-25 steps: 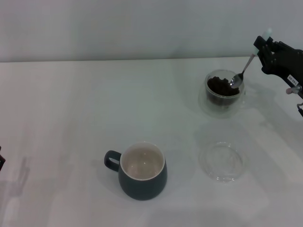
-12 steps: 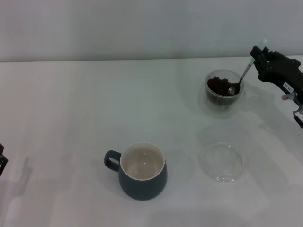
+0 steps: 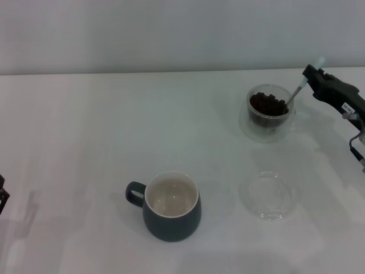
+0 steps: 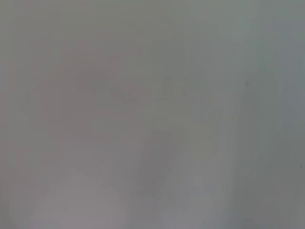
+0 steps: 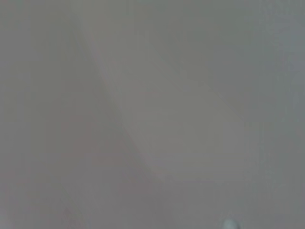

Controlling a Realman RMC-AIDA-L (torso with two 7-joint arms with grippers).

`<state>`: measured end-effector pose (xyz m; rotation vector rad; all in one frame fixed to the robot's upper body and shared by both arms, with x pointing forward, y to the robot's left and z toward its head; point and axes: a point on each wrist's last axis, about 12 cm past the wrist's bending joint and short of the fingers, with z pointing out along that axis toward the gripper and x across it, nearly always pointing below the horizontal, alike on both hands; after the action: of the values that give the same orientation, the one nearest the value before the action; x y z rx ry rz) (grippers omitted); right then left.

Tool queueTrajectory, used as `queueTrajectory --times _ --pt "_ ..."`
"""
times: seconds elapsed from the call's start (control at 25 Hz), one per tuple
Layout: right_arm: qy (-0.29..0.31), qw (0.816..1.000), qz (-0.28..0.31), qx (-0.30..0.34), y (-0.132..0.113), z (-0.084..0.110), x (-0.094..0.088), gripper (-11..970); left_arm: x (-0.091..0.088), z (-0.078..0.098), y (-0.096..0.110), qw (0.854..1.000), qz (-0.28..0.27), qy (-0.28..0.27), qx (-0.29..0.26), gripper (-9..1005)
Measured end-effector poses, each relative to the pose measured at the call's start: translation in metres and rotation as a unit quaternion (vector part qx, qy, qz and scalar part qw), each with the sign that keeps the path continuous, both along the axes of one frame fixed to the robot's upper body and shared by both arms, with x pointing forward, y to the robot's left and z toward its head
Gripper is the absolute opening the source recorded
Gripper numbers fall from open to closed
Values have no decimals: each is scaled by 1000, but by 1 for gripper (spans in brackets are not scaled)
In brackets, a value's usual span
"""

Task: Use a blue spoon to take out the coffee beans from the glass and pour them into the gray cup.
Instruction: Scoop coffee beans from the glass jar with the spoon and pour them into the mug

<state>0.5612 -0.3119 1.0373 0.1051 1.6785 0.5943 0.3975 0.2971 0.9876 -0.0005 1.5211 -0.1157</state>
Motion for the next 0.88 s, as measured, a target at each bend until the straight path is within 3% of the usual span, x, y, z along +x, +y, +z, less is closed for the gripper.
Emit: queueTrajectory --times 0.28,0.88 --pt "49 997 -22 53 -1 -6 4 143 0 1 0 1000 0 -2 0 880" --pt "78 978 -60 185 -8 -4 5 143 1 0 3 1000 -1 0 7 879"
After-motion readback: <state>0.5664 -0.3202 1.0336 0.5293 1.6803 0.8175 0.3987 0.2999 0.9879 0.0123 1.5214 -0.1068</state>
